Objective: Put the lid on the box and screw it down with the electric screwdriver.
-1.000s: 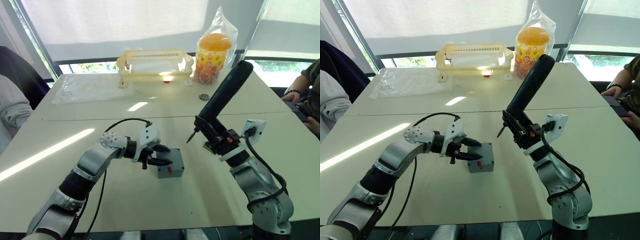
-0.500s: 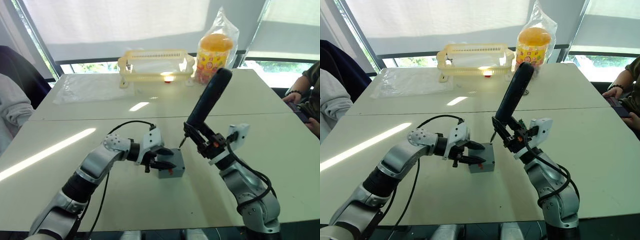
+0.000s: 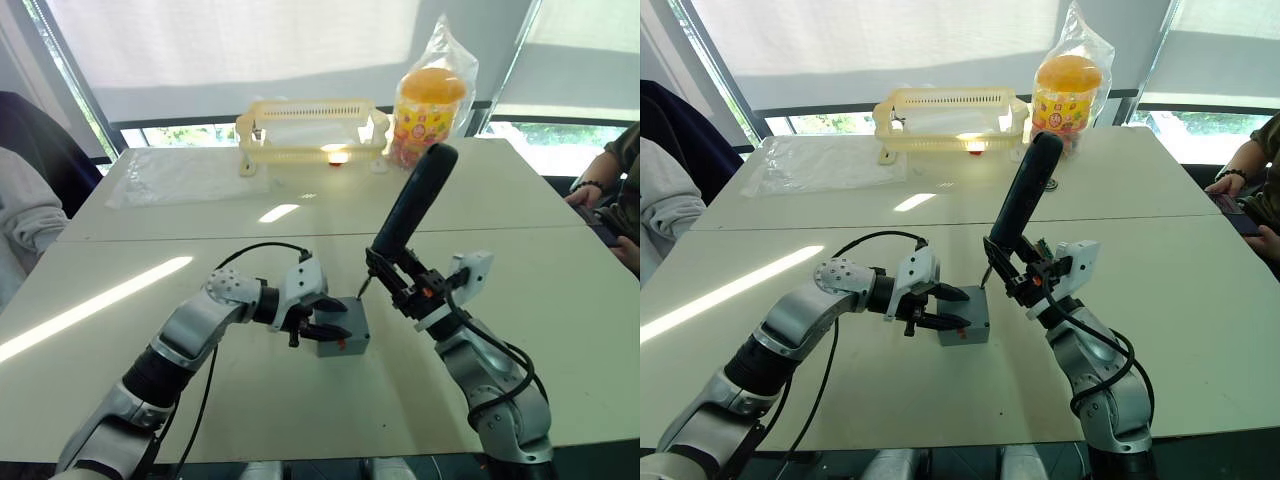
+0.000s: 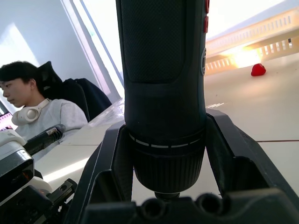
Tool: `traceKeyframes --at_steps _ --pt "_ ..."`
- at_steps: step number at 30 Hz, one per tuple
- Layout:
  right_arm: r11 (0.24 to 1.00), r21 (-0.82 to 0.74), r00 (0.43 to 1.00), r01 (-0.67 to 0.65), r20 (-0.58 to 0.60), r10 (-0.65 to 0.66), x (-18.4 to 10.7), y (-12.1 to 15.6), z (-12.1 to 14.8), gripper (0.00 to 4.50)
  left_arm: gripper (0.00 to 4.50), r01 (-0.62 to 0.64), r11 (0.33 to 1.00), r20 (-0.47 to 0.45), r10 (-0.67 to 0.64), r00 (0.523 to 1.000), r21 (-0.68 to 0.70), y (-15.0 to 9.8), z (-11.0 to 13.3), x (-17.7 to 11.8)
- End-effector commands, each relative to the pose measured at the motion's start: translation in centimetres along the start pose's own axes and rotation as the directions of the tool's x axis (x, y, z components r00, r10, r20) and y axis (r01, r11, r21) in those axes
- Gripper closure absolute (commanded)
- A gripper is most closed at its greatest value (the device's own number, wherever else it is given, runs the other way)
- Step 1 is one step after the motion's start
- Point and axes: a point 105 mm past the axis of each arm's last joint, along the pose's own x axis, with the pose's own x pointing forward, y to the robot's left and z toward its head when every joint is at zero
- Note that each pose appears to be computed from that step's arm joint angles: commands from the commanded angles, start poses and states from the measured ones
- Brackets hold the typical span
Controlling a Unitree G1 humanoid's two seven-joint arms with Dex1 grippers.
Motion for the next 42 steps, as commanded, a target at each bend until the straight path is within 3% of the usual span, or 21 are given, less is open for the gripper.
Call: traceKeyframes --at_steps 1,9,18,42 --pt "0.998 -0.049 0.999 -0.034 0.021 0.035 -0.1 0.5 0.5 2.74 2.23 -0.005 1.0 -0.049 0.004 0.999 -0.022 -0.2 -1.2 0.0" --pt "0.974 -0.17 0.985 -0.147 -0.111 0.129 -0.3 2.0 -2.1 2.74 2.23 -0.015 0.999 -0.061 0.013 0.998 -0.029 -0.2 -1.5 -0.1" --pt "0.965 -0.224 0.985 -0.136 -0.139 0.106 0.1 1.4 -3.6 2.74 2.23 -0.013 0.999 -0.079 0.01 0.997 -0.04 -0.3 -2.1 -0.2" --pt "0.956 -0.225 0.944 -0.187 -0.309 0.112 -1.5 1.1 -7.1 2.74 2.23 -0.01 0.999 -0.101 0.005 0.995 -0.049 -1.2 -2.8 -0.2"
